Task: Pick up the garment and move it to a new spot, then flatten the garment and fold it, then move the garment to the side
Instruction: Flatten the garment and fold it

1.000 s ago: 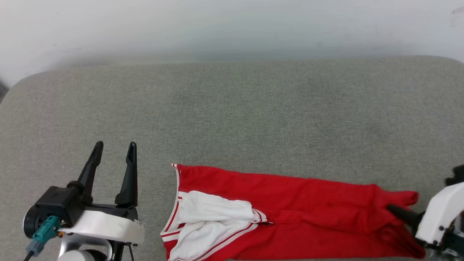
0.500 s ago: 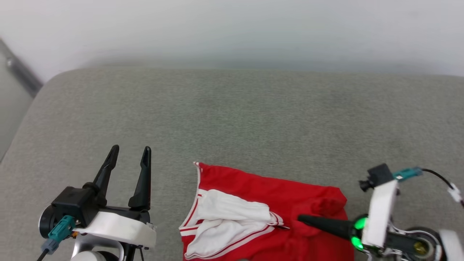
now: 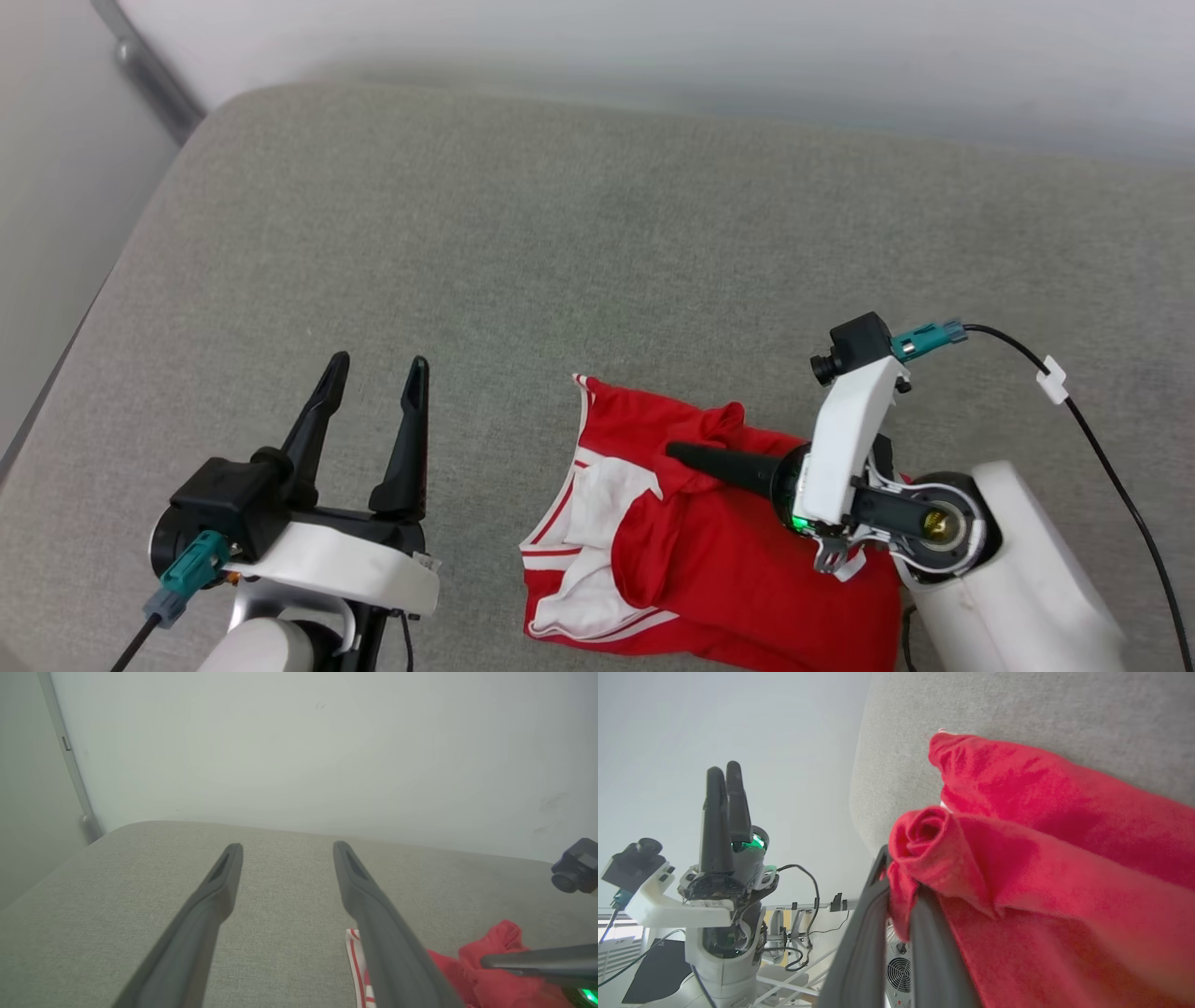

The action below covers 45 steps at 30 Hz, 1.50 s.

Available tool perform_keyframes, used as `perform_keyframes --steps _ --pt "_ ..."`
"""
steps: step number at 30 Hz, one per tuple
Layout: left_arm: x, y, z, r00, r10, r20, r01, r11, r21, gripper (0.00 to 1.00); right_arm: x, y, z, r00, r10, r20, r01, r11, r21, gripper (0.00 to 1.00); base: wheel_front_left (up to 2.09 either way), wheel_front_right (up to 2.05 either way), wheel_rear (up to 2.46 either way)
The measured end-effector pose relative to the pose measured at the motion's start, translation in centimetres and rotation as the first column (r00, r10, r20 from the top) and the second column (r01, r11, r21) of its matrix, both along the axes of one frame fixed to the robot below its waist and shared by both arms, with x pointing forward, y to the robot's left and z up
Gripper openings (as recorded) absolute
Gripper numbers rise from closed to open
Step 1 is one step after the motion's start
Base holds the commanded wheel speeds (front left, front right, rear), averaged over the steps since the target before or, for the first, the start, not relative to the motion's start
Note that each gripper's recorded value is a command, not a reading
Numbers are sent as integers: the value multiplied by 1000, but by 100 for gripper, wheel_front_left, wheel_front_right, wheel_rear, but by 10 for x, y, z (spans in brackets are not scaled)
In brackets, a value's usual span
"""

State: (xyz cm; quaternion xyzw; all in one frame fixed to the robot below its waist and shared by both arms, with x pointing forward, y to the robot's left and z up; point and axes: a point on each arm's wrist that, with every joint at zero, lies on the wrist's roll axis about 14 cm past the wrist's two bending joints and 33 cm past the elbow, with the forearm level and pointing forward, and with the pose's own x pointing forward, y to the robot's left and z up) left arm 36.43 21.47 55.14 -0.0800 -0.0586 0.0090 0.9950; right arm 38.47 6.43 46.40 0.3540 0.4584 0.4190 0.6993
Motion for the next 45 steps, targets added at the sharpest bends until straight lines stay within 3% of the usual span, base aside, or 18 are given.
perform_keyframes --steps 3,4,5,6,9,13,18,22,24,29,32,36,42,45 --pt "5 1 -10 1000 2 -24 -2 1000 -6 100 6 4 -25 1000 -7 -8 6 997 -71 0 0 0 0" --pt "7 1 -13 1000 2 -31 -2 1000 -7 100 4 6 -34 1000 3 -21 -5 996 -92 13 0 0 0" --pt "8 1 -16 999 1 -40 -2 1000 -6 100 0 7 -42 999 15 -35 -19 994 -108 47 0 0 0" --pt "9 1 -19 999 -1 -47 0 1000 -6 100 -3 8 -46 999 21 -38 -25 993 -119 100 0 0 0" --pt "15 -2 -20 999 -17 -45 17 1000 -4 100 -8 11 -48 999 27 -25 -30 992 -122 100 0 0 0" --pt "21 -9 -20 998 -43 -41 43 999 1 100 0 11 -34 995 5 102 9 990 -138 100 0 0 0" --pt "24 -14 -14 998 -61 -24 61 998 9 100 17 -15 -18 931 -28 364 115 969 -219 100 0 0 0" --pt "22 -17 -11 998 -65 -19 66 998 11 100 34 -61 -9 821 -85 565 282 920 -271 100 0 0 0" --pt "21 -17 -10 998 -62 -18 62 998 9 100 44 -92 -3 750 -133 648 392 879 -272 100 0 0 0" --pt "19 -19 -13 998 -62 -29 62 998 8 100 49 -175 11 584 -264 768 637 735 -232 100 0 0 0" --pt "17 -20 -12 998 -61 -25 62 998 12 100 45 -216 31 460 -316 830 747 642 -170 100 0 0 0" --pt "14 -21 -10 998 -61 -17 61 998 17 100 29 -248 58 317 -345 884 827 557 -79 100 0 0 0" --pt "4 -20 -4 999 -51 5 51 998 29 100 -1 -253 80 230 -350 908 857 516 -18 100 0 0 0" --pt "-1 -19 -3 999 -46 11 46 998 36 100 -15 -250 80 231 -354 907 859 511 -19 100 0 0 0"
